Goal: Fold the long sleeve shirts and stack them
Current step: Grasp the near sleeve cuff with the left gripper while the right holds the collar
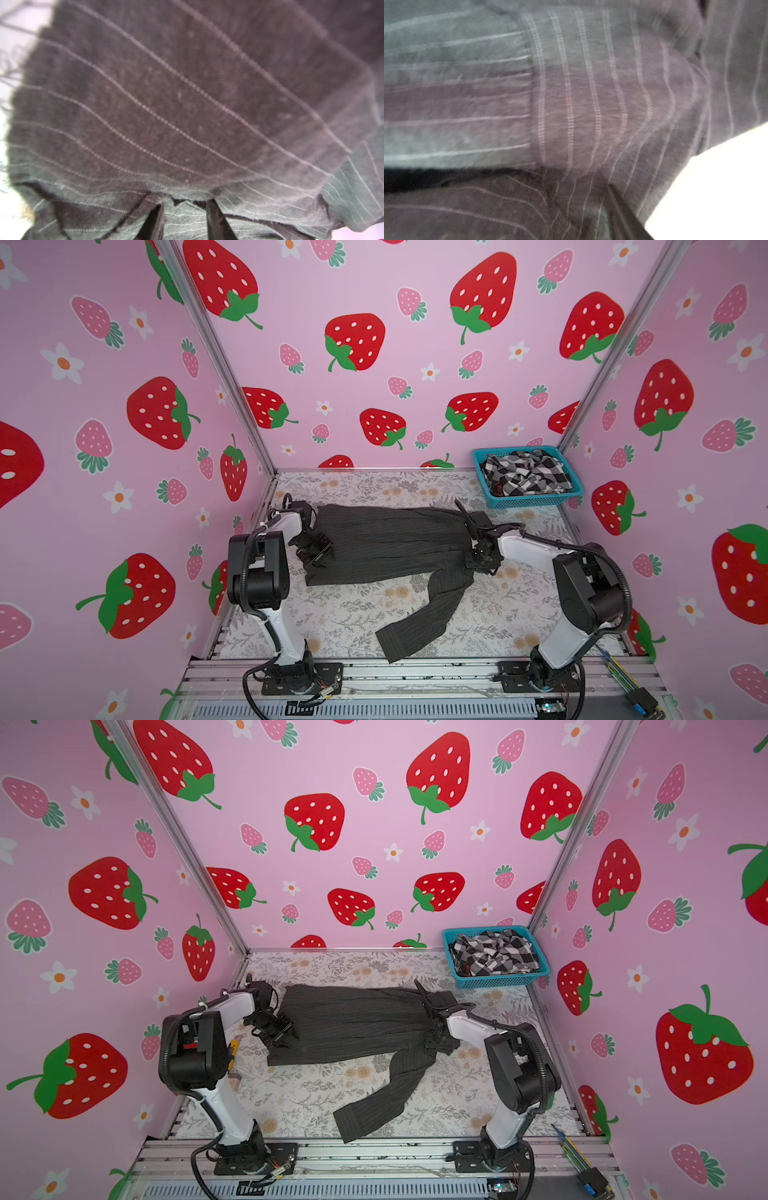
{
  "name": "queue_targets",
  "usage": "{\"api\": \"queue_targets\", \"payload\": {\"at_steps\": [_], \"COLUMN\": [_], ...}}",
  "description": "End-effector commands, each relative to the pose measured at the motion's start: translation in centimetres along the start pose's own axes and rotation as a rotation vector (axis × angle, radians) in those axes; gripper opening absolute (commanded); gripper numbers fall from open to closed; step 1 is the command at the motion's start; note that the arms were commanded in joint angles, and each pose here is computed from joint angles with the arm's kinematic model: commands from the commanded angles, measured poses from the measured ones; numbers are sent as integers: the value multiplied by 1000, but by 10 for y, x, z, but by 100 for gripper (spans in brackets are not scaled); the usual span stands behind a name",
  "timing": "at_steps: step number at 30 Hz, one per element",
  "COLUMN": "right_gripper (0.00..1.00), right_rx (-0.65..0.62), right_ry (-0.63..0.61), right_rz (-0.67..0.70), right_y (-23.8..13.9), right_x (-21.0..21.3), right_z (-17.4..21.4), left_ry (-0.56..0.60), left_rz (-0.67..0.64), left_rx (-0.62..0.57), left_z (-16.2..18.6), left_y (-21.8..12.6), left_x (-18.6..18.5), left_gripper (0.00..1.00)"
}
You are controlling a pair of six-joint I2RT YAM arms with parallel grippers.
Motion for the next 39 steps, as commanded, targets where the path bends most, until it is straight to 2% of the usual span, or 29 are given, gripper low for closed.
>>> {"api": "queue_targets", "payload": {"at_steps": [1, 4, 6, 10, 12, 14, 19, 21, 24, 27, 30, 35, 39], "right_gripper": [67, 71, 71, 70, 70, 70, 69, 68, 66, 66, 66, 69, 70], "right_rx": [-55, -104, -131, -176, -183, -191, -166, -167, -155, -149, -138, -115, -125], "right_ry": [8, 9, 23, 96, 150, 181, 208, 217, 222, 229, 241, 267, 287], "right_rz": [-49, -60, -55, -76, -106, -145, -182, -186, -200, -200, -195, -206, -204], "right_y": [-33, -61, -76, -95, -100, -102, -96, -94, -90, -86, -80, -65, -63], "right_x": [8, 9, 6, -3, -8, -8, -7, -8, -7, -9, -15, -24, -31], "right_z": [-17, -32, -35, -39, -40, -41, -34, -29, -23, -17, -13, -12, -18], "left_ry": [122, 348, 529, 812, 962, 1057, 1051, 1078, 1044, 1007, 975, 954, 943], "left_rz": [-9, -34, -49, -86, -105, -163, -219, -241, -275, -317, -283, -293, -338], "left_rx": [-112, -183, -189, -187, -174, -135, 131, 154, 194, 277, 387, 420, 434], "left_z": [3, 43, 90, 170, 207, 231, 267, 272, 272, 274, 288, 291, 294], "left_y": [-33, -64, -75, -80, -77, -71, -30, -25, -13, 9, 22, 26, 26], "left_x": [-23, -49, -64, -67, -64, -54, -15, -18, -21, -13, -6, 0, 10], "left_gripper": [45, 55, 60, 65, 71, 73, 80, 81, 75, 62, 63, 69, 68]}}
Point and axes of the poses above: each gripper's point midway between its finger pads, its own y axis out along the fingers, its own x axis along the line the jaws close on, z = x × y, the point moved 3 cm from there along -y, back along the fingers, and after that the axes turned 3 degrees about y, right-handed, at the moved point
